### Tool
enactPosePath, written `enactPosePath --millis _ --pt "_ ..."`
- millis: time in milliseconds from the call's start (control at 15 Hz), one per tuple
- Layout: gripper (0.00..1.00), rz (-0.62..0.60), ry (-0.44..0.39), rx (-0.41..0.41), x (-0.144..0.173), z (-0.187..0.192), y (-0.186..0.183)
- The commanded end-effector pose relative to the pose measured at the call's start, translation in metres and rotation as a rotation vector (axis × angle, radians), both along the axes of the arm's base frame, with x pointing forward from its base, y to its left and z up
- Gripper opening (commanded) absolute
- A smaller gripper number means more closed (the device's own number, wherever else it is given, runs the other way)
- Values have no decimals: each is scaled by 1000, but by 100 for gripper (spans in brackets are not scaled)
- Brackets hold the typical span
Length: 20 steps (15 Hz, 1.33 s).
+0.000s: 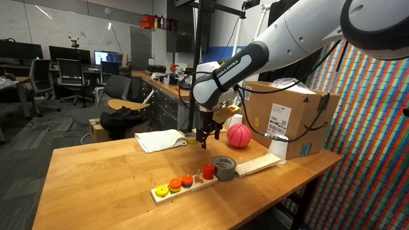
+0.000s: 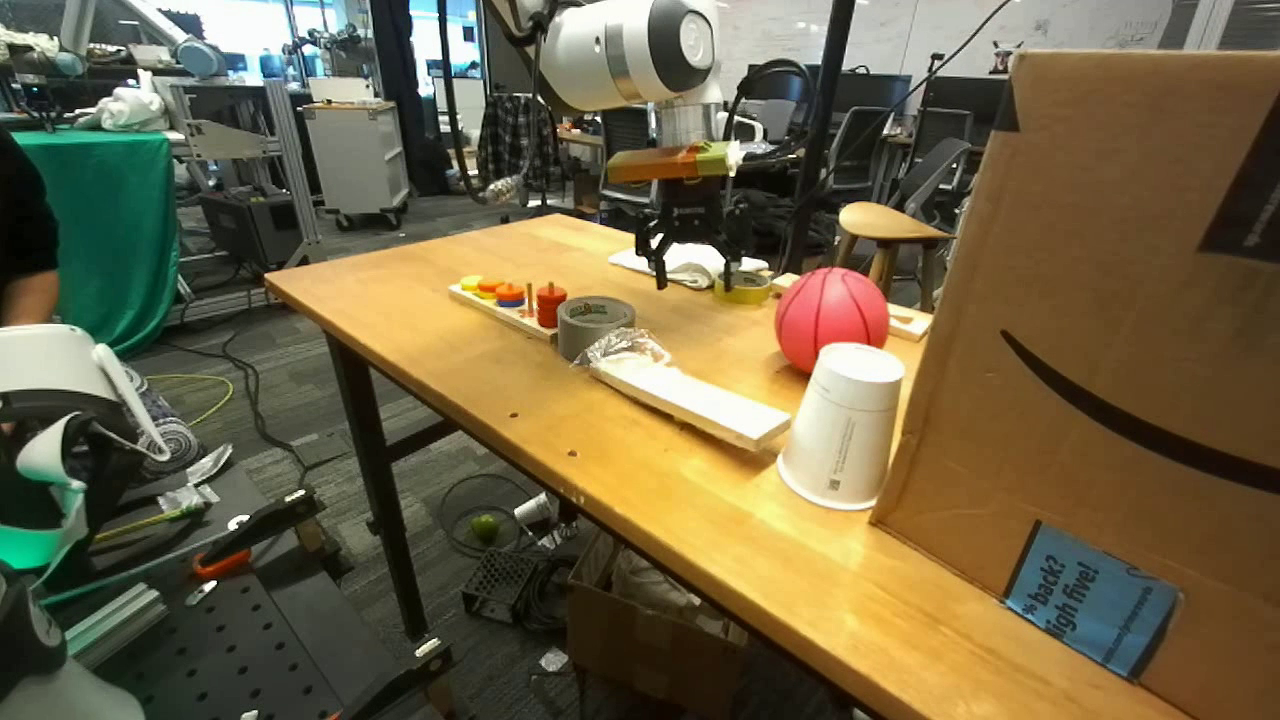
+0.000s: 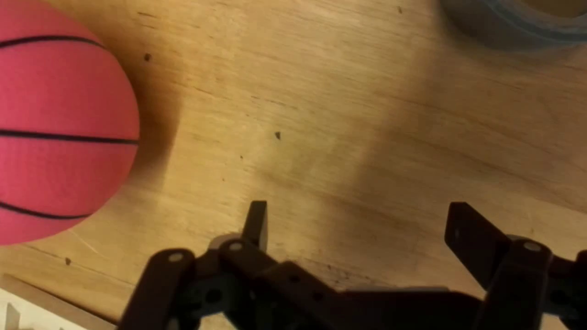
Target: Push the ball to the right
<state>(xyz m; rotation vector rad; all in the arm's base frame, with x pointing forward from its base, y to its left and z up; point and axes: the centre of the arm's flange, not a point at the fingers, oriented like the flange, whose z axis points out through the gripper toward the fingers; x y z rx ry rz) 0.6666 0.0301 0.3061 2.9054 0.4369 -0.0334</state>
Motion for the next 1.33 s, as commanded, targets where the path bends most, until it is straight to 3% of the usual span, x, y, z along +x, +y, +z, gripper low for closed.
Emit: enactPosePath --millis 0,267,533,867,1267 --pt "100 -47 17 -21 5 -9 -35" --pt "100 -131 49 -73 -4 -16 -84" --pt "100 -191 18 -137 -17 8 -122" --pt "100 -158 -13 -202 -17 29 -110" --pt "100 -127 -25 -219 -18 40 -93"
